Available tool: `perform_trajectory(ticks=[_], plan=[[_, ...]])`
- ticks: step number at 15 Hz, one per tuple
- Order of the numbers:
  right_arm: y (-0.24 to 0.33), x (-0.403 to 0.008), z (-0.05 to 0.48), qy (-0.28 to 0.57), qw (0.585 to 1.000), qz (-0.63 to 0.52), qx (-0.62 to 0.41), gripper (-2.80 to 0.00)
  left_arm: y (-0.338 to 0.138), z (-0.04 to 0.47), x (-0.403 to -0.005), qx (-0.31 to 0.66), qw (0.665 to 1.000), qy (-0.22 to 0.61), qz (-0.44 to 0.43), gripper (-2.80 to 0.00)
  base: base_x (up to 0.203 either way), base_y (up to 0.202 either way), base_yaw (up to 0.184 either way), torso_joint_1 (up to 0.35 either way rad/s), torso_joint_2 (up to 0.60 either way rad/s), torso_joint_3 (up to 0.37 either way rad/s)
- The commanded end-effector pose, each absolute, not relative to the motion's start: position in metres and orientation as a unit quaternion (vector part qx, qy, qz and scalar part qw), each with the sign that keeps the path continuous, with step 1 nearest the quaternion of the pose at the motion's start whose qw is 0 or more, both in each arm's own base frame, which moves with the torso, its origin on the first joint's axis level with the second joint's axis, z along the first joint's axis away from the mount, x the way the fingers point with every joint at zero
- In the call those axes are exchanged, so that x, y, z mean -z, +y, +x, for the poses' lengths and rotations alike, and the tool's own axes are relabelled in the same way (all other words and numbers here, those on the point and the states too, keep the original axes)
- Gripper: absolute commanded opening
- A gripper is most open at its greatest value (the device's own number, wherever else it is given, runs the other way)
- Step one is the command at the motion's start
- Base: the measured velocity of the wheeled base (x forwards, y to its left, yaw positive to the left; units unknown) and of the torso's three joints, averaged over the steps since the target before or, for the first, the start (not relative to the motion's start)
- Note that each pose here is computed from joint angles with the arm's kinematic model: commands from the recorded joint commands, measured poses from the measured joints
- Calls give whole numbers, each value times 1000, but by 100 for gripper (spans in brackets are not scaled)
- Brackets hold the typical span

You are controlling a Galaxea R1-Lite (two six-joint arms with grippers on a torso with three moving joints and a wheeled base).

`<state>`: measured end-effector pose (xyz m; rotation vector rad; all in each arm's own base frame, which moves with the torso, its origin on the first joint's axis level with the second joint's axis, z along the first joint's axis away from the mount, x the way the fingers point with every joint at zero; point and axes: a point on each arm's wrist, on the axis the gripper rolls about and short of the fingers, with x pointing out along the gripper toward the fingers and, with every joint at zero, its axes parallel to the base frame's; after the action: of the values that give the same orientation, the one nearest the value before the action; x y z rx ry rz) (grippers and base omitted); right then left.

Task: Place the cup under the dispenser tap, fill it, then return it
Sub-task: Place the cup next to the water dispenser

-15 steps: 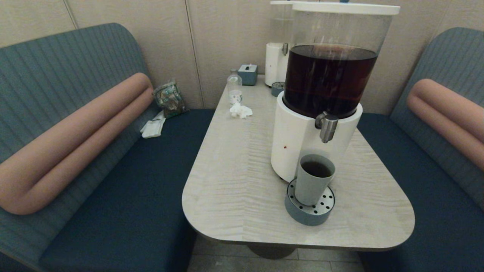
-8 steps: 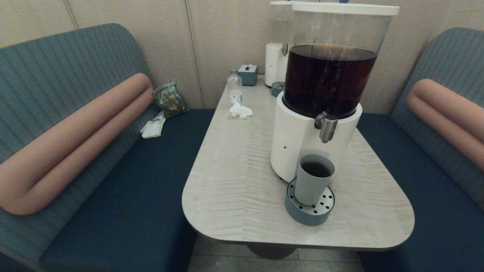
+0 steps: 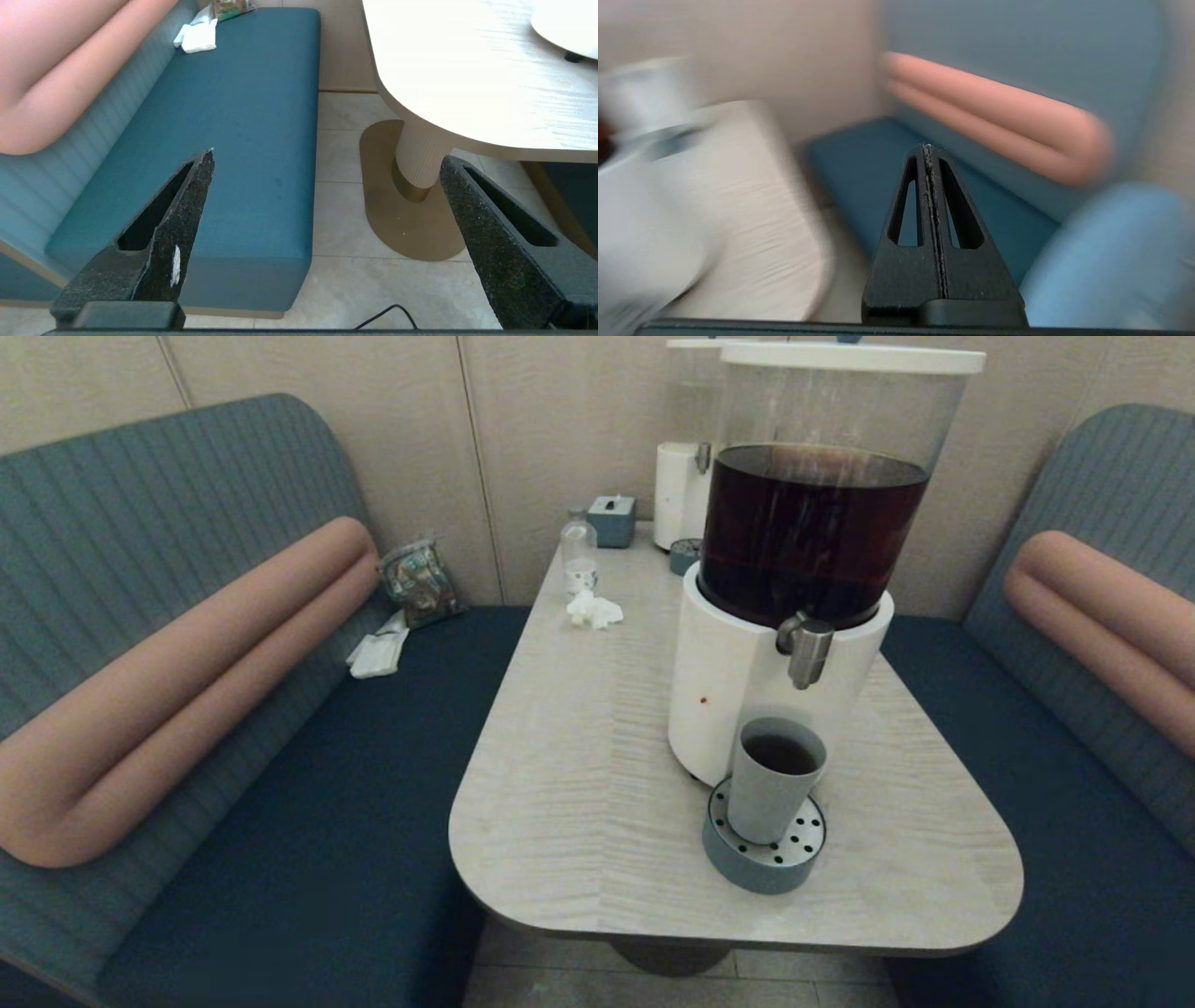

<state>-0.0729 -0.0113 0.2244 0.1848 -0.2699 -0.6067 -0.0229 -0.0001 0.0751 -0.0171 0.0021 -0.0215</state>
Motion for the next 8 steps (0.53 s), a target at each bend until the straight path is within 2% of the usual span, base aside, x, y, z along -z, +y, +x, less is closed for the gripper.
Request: perform_trajectory(ticks=[1,5,8], plan=[[-9,-203,-73,-159,962,73,207,-280,0,-23,-75,11,1000,2,-8,0,0,0,0,0,0,0],[-6,-153,-42,-194,969,-60,144,-280,0,-23,-75,11,1000,2,-3,0,0,0,0,0,0,0],[-2,-109,-28,-154,981,-97,69,-280,0,-23,-75,12,1000,2,4,0,0,0,0,0,0,0]])
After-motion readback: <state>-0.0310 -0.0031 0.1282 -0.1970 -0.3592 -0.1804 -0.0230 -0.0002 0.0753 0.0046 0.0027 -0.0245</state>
